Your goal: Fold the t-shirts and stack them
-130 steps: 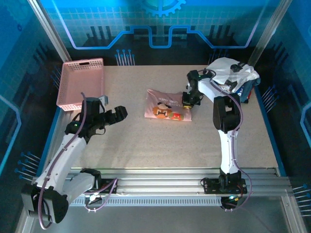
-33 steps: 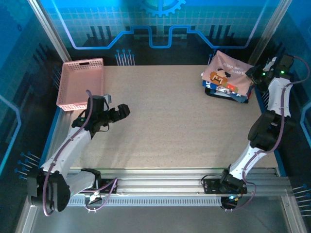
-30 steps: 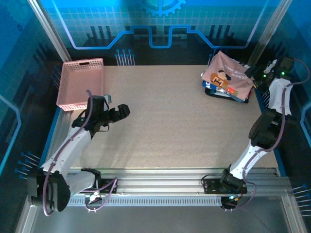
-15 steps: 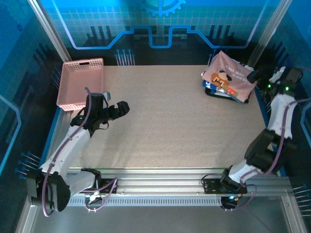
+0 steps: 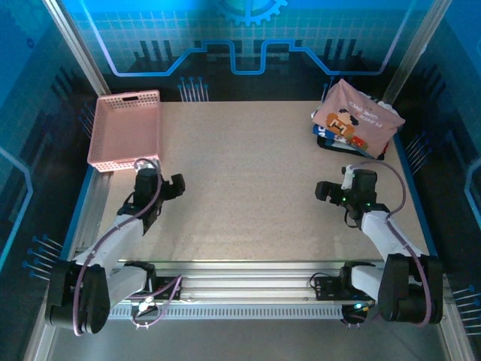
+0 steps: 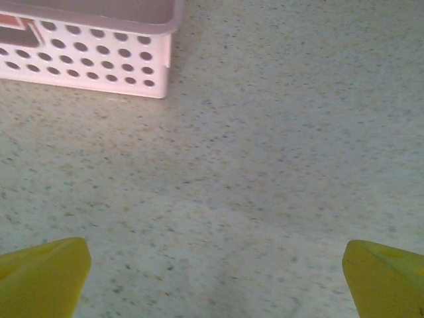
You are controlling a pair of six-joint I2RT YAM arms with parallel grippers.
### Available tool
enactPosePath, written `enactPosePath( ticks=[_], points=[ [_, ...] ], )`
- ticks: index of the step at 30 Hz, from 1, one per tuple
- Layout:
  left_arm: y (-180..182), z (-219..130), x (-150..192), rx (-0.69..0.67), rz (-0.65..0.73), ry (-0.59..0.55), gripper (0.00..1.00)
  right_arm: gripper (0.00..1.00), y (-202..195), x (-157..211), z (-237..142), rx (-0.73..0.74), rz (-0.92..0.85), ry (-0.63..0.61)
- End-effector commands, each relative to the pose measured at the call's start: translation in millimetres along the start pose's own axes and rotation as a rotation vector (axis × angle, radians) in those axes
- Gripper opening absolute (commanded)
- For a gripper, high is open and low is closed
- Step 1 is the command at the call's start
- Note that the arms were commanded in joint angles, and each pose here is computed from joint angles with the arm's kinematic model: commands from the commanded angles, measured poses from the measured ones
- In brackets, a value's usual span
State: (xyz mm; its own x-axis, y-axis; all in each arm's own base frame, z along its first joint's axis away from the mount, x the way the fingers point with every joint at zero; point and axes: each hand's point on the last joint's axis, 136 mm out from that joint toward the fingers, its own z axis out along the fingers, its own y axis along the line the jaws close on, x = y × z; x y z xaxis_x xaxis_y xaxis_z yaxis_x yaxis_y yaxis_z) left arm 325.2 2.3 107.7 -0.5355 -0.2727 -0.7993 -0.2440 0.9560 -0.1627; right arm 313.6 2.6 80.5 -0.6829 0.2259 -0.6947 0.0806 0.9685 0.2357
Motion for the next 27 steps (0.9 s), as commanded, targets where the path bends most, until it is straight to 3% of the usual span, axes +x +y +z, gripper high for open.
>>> enactPosePath(
  ticks=[1,7,9,12,15,18,19,27],
  points=[
    [10.7,-0.3,-38.1,-0.04,0.052,-0.21,0.99,1.0,3.3,-52.7,-6.7,0.0,-0.096,-0.3],
    [20.1,21.0,-31.0,-0.051,0.075,-0.245,0.99,1.0,-1.5,-60.0,-1.6,0.021,-0.134,-0.415],
    [16.0,26.6,-40.4,-0.02,0.089,-0.304,0.99,1.0,-1.0,-66.0,0.7,0.023,-0.149,-0.434],
    [1.9,43.6,-42.1,0.081,0.083,-0.304,0.99,1.0,1.2,-73.5,8.8,0.016,-0.159,-0.468],
    [-5.7,61.6,-30.6,0.125,0.121,-0.316,0.99,1.0,11.4,-69.1,29.1,0.026,-0.228,-0.405],
    [-3.5,61.7,-29.8,0.113,0.107,-0.297,0.99,1.0,17.7,-65.3,47.8,0.055,-0.282,-0.429],
    [-3.7,61.5,-30.3,0.114,0.107,-0.298,0.99,1.0,20.4,-59.9,52.2,0.093,-0.307,-0.353],
    [-4.0,62.9,-30.7,0.105,0.111,-0.291,0.99,1.0,24.5,-63.9,52.0,0.074,-0.316,-0.366]
  ],
)
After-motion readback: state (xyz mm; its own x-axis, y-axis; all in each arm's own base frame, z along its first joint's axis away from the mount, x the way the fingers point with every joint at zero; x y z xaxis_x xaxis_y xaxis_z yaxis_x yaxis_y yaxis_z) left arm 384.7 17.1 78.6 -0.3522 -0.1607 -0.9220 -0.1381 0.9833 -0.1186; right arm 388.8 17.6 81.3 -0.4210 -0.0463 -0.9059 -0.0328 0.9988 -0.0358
